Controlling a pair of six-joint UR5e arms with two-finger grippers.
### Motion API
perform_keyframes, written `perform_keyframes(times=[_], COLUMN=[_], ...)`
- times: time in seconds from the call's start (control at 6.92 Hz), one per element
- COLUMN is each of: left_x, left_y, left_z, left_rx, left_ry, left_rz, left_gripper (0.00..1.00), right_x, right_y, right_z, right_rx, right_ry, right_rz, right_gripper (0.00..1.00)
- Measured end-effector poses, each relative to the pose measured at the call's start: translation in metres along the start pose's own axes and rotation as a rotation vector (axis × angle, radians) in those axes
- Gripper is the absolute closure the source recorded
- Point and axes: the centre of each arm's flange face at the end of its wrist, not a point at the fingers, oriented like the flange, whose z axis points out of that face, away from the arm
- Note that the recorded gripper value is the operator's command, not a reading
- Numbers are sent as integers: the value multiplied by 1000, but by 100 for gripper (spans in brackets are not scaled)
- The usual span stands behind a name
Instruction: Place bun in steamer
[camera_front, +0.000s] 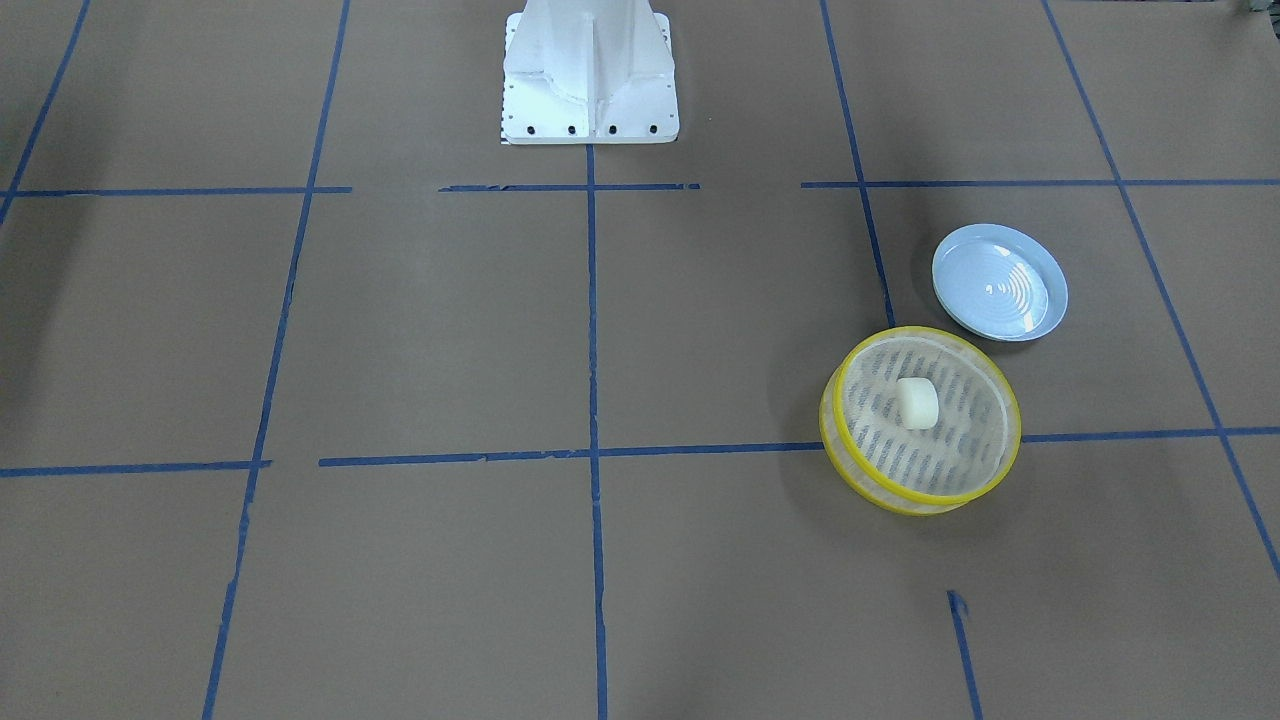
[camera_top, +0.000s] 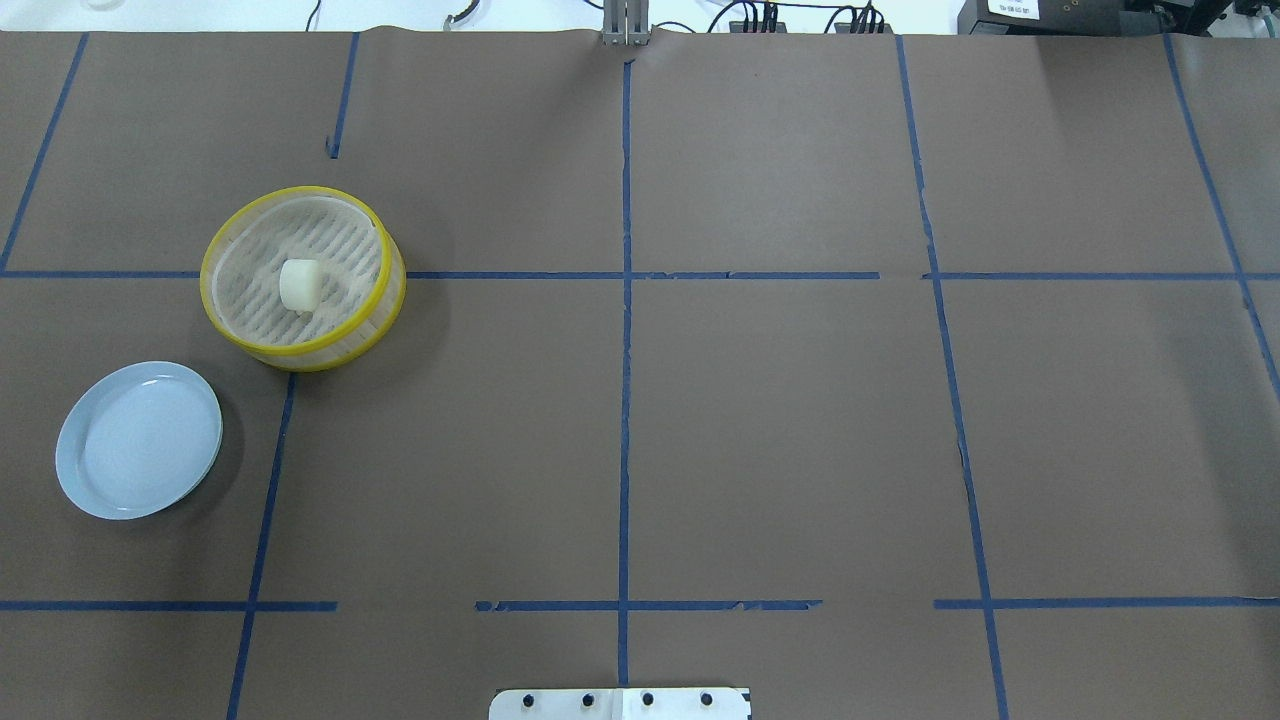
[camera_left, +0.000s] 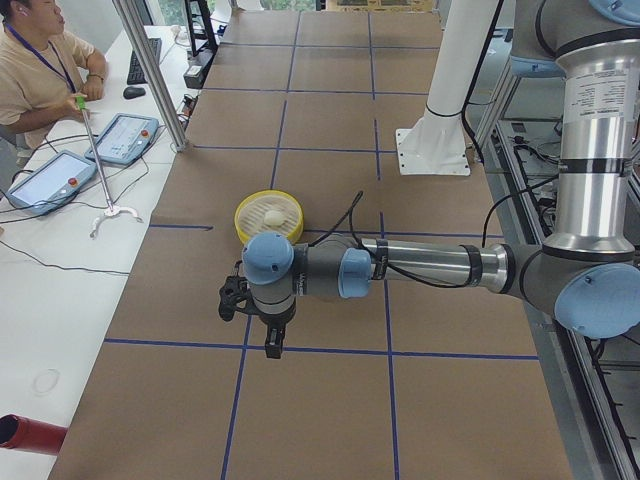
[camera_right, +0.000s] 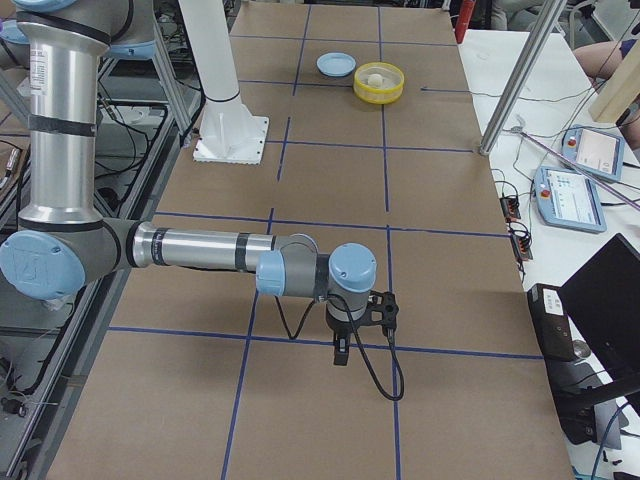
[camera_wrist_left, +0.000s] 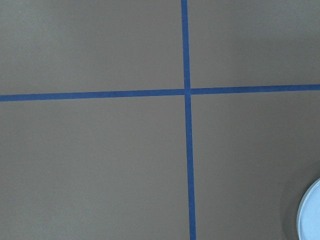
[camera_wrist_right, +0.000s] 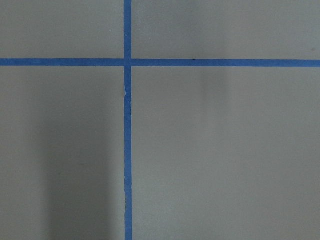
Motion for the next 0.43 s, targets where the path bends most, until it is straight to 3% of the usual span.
perform_keyframes(times=[0.43], left_x=[-3], left_y=[2], left_z=[2], left_rx=[-5], left_ry=[1], left_rz=[-5], left_gripper=[0], right_x=[0], right_y=[0], right_z=[0], right_rx=[0], right_ry=[0], right_rz=[0], right_gripper=[0])
